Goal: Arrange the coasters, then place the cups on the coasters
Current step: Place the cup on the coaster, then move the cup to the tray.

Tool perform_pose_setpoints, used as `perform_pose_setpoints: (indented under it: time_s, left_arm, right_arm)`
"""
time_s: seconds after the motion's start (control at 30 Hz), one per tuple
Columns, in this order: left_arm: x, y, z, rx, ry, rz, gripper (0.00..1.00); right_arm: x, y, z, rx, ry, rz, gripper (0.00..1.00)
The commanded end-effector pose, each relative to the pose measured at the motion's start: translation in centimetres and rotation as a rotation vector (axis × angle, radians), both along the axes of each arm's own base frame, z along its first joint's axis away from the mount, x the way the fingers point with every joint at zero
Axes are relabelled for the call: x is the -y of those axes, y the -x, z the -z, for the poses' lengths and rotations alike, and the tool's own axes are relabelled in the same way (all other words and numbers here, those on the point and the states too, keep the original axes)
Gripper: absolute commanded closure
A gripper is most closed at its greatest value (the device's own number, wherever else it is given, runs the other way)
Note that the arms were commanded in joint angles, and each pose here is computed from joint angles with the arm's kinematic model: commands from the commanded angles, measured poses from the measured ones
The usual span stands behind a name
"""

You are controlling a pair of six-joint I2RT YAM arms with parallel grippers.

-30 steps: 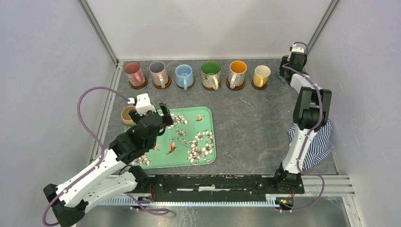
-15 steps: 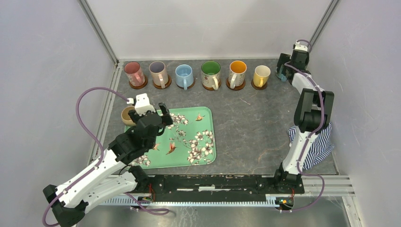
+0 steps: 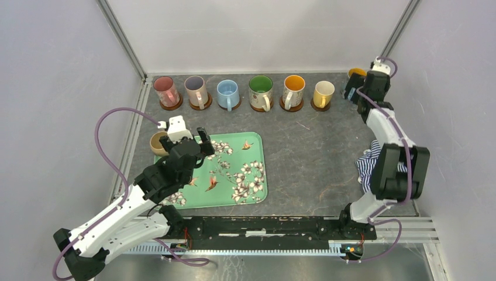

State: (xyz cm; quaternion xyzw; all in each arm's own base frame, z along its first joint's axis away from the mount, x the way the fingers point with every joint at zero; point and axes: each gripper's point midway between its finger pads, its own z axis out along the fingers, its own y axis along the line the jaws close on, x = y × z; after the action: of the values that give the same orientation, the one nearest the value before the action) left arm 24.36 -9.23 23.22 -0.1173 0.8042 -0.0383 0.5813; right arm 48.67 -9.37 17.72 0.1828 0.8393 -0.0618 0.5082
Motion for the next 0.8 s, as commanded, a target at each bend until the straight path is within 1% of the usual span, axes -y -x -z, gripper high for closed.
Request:
perform_pose_setpoints:
  time_s: [0.0,0.17,0.27,0.33,0.43,0.53,0.6,0.77]
  left_arm:
    - [0.2,-0.2,0.0,-0.004,0.043,-0.02,0.0]
    - [-1.3,0.4,1.6,-0.062,0.044,-0.13,0.0]
    - [-3.3,1.0,2.7,-0.075,0.047,-0.262,0.0]
    - [-4.3,1.4,3.6,-0.08,0.067,-0.349,0.0]
    - [-4.9,1.4,4.9,-0.094,0.1,-0.429,0.0]
    - [-6.0,1.2,5.8,-0.097,0.106,-0.531,0.0]
    - [-6.9,0.8,6.2,-0.098,0.107,-0.596,0.0]
    - [-8.3,-1.4,8.5,-0.151,0.134,-0.682,0.0]
  right_arm:
    - [-2.5,3.8,-0.8,0.04,-0.039,-0.022,0.02]
    - [-5.9,7.8,-0.1,0.041,-0.031,-0.114,0.02]
    - [-8.1,9.7,0.6,0.047,-0.047,-0.181,0.02]
    - [-11.1,10.6,0.8,0.053,-0.055,-0.257,0.02]
    - [-15.3,12.1,1.3,0.06,-0.084,-0.372,0.02]
    - [-19.1,13.7,2.4,0.043,-0.104,-0.48,0.02]
    - [-20.7,14.8,3.1,0.028,-0.118,-0.534,0.02]
    - [-22.9,16.3,3.1,0.029,-0.136,-0.626,0.02]
